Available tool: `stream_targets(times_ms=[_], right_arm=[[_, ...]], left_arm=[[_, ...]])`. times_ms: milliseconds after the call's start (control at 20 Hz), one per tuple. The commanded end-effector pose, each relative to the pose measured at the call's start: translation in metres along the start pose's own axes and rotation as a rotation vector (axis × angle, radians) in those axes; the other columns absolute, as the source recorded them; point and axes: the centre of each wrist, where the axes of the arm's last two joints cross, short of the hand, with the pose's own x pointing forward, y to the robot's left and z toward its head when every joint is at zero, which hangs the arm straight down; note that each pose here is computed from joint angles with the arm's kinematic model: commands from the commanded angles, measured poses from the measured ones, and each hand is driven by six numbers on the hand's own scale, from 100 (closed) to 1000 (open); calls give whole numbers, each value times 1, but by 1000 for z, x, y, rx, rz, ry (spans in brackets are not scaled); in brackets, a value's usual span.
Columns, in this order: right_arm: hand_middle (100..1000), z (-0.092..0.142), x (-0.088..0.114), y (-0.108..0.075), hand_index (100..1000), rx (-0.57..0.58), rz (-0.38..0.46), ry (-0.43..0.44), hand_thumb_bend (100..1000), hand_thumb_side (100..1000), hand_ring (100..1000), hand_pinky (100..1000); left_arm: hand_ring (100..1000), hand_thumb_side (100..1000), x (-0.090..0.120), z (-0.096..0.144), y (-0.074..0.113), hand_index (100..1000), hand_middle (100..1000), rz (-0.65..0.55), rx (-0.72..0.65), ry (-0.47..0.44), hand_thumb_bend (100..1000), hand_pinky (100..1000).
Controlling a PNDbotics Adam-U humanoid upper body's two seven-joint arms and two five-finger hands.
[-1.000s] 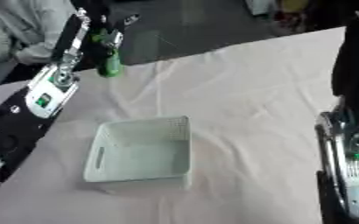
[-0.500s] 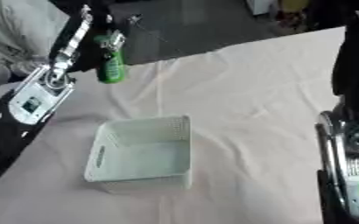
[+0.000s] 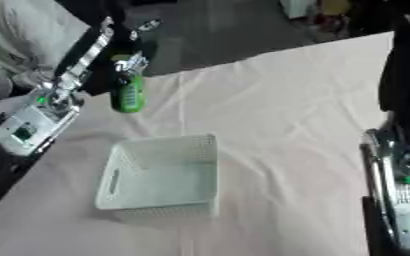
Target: Pick up objects on the table and place them in the box.
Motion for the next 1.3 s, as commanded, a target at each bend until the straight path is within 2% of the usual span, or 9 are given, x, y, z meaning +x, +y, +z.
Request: stream_targets(times_ms=[50,100,700,1050,1300], right_arm=[[517,-5,4,0,570,12,3,-23,100,1000,457,275],[517,-5,4,0,570,13,3,-23,100,1000,457,275],[517,-4,3,-1,570,20,8,-20,100,1000,457,274],[517,-4,2,-2,570,20,15,-19,100,1000,457,274],[517,-3,1,-3,570,23,21,-14,100,1000,457,273]], left_arm=[[100,738,10,3,13,362,100,-15,-55,-30,244,100],[100,752,11,4,12,361,100,-10,-77,-33,214,100],[100,743,22,26,5,371,100,-4,-297,-20,218,100],[100,741,28,41,0,370,100,40,-358,-4,217,100],[100,815,29,54,1,425,100,-20,-409,6,209,100]])
